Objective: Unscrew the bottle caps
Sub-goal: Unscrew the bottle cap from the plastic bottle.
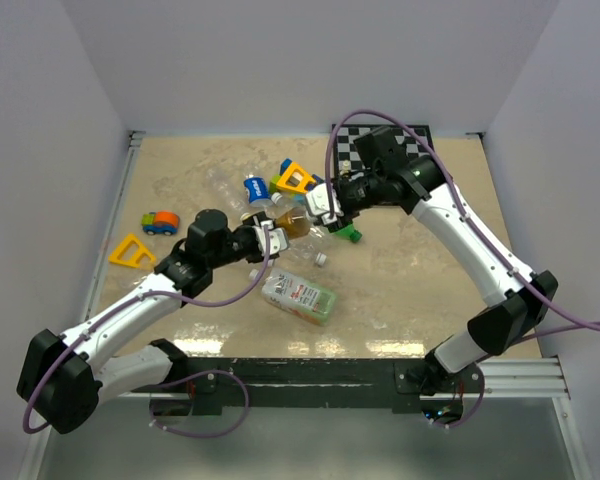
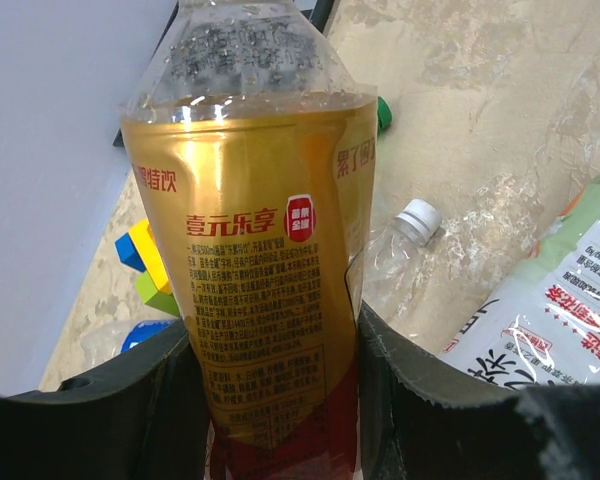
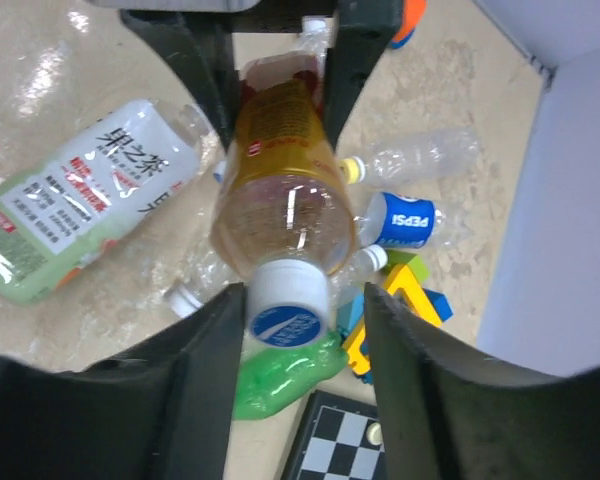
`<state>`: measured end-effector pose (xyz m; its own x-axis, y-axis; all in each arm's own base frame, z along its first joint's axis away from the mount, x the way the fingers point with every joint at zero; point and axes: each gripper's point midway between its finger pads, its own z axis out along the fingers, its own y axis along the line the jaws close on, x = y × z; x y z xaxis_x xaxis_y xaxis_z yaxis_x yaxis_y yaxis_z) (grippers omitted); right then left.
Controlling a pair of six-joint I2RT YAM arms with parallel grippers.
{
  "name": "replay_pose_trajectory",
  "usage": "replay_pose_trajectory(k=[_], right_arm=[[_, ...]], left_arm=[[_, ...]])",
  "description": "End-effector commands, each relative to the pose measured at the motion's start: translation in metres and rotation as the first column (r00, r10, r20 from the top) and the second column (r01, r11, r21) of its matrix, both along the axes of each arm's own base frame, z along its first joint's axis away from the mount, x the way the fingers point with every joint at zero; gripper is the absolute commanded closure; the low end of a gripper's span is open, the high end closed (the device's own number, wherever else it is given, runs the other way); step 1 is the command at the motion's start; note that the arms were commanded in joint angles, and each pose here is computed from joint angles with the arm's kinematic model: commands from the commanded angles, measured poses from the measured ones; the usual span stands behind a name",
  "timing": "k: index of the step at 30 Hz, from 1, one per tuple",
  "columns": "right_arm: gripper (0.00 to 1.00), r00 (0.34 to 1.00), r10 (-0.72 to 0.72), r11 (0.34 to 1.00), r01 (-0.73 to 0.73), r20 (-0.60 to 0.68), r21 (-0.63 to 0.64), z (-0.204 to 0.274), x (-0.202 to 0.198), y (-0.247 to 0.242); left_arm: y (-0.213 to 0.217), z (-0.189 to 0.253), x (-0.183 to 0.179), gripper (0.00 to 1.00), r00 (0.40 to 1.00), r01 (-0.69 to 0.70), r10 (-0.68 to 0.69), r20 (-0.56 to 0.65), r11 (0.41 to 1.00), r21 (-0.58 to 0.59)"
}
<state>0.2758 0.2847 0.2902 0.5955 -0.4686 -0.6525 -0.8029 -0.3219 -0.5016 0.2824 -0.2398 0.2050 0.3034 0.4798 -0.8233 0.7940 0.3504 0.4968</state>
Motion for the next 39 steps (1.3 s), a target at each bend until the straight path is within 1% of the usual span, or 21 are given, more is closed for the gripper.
replay_pose_trajectory(k=[1, 2, 3, 4, 6, 7, 8, 9, 11, 12, 14, 17, 19, 22, 23, 25, 31, 33, 34, 36, 39], right_arm=[[0.35, 0.996, -0.084, 0.985, 0.083, 0.003, 0.153, 0.041, 0.003, 0.007], [0.18, 0.995, -0.1, 0.979, 0.101, -0.018, 0.177, 0.047, 0.0, 0.005], [0.05, 0.991, -0.121, 0.969, 0.131, -0.06, 0.21, 0.054, -0.003, 0.004], [0.02, 0.988, -0.12, 0.962, 0.14, -0.097, 0.234, 0.06, -0.009, 0.001], [0.02, 0.982, -0.124, 0.947, 0.16, -0.144, 0.28, 0.072, -0.015, -0.009], [0.02, 0.961, -0.157, 0.928, 0.223, -0.228, 0.299, 0.077, -0.018, -0.012], [0.02, 0.942, -0.185, 0.906, 0.274, -0.28, 0.323, 0.083, -0.017, -0.013], [0.02, 0.903, -0.222, 0.874, 0.352, -0.369, 0.334, 0.086, -0.017, -0.015], [0.02, 0.828, -0.249, 0.821, 0.456, -0.502, 0.345, 0.085, -0.017, -0.018], [0.02, 0.795, -0.256, 0.806, 0.49, -0.55, 0.332, 0.081, -0.018, -0.018], [0.02, 0.744, -0.26, 0.792, 0.529, -0.615, 0.304, 0.074, -0.019, -0.017], [0.03, 0.708, -0.289, 0.779, 0.565, -0.644, 0.272, 0.059, -0.012, -0.016], [0.07, 0.679, -0.3, 0.774, 0.584, -0.67, 0.244, 0.052, -0.006, -0.014], [0.18, 0.632, -0.326, 0.777, 0.603, -0.703, 0.182, 0.035, 0.002, -0.008], [0.2, 0.617, -0.341, 0.776, 0.61, -0.709, 0.158, 0.029, 0.005, -0.006], [0.24, 0.607, -0.361, 0.777, 0.615, -0.708, 0.131, 0.022, 0.008, -0.004], [0.25, 0.601, -0.386, 0.777, 0.621, -0.7, 0.104, 0.012, 0.009, -0.001], [0.32, 0.596, -0.392, 0.779, 0.62, -0.701, 0.091, 0.008, 0.01, 0.0], [0.35, 0.596, -0.395, 0.782, 0.617, -0.7, 0.084, 0.007, 0.009, 0.0], [0.51, 0.596, -0.394, 0.795, 0.603, -0.7, 0.067, 0.003, 0.009, 0.002], [0.81, 0.599, -0.388, 0.815, 0.577, -0.701, 0.042, -0.001, 0.007, 0.004]], left_arm=[[-0.006, 0.006, -0.005, 1.0, 0.999, 0.038, -0.038, 0.006, 0.999, -0.015], [-0.006, 0.007, -0.005, 1.0, 0.999, 0.038, -0.038, 0.007, 0.999, -0.017], [-0.006, 0.007, -0.005, 1.0, 0.999, 0.038, -0.038, 0.007, 0.999, -0.017], [-0.005, 0.008, -0.005, 1.0, 0.999, 0.036, -0.036, 0.009, 0.999, -0.02], [-0.006, 0.009, -0.005, 1.0, 0.999, 0.038, -0.038, 0.007, 0.999, -0.021], [-0.006, 0.007, -0.005, 1.0, 0.999, 0.038, -0.038, 0.004, 0.999, -0.02], [-0.006, 0.008, -0.005, 1.0, 0.999, 0.036, -0.036, 0.005, 0.999, -0.021], [-0.006, 0.008, -0.005, 1.0, 0.999, 0.038, -0.038, 0.005, 0.999, -0.021], [-0.006, 0.007, -0.005, 1.0, 0.999, 0.037, -0.037, -0.001, 0.999, -0.021], [-0.007, 0.008, -0.004, 1.0, 0.999, 0.036, -0.036, 0.0, 0.999, -0.024], [-0.007, 0.007, -0.004, 1.0, 0.999, 0.035, -0.036, -0.007, 0.999, -0.023], [-0.007, 0.005, -0.003, 1.0, 1.0, 0.028, -0.028, -0.014, 0.999, -0.022], [-0.006, 0.004, -0.002, 1.0, 1.0, 0.024, -0.024, -0.015, 1.0, -0.019], [-0.006, 0.005, -0.002, 1.0, 1.0, 0.018, -0.018, -0.012, 1.0, -0.019], [-0.005, 0.004, -0.001, 1.0, 1.0, 0.015, -0.015, -0.013, 1.0, -0.018], [-0.005, 0.004, -0.001, 1.0, 1.0, 0.015, -0.015, -0.013, 1.0, -0.017], [-0.005, 0.005, 0.0, 1.0, 1.0, 0.01, -0.01, -0.012, 1.0, -0.02], [-0.005, 0.006, 0.0, 1.0, 1.0, 0.009, -0.01, -0.012, 1.0, -0.021], [-0.005, 0.005, 0.0, 1.0, 1.0, 0.008, -0.008, -0.012, 1.0, -0.021], [-0.005, 0.004, 0.0, 1.0, 1.0, 0.006, -0.007, -0.014, 1.0, -0.019], [-0.004, 0.004, 0.001, 1.0, 1.0, 0.002, -0.002, -0.013, 1.0, -0.018]])
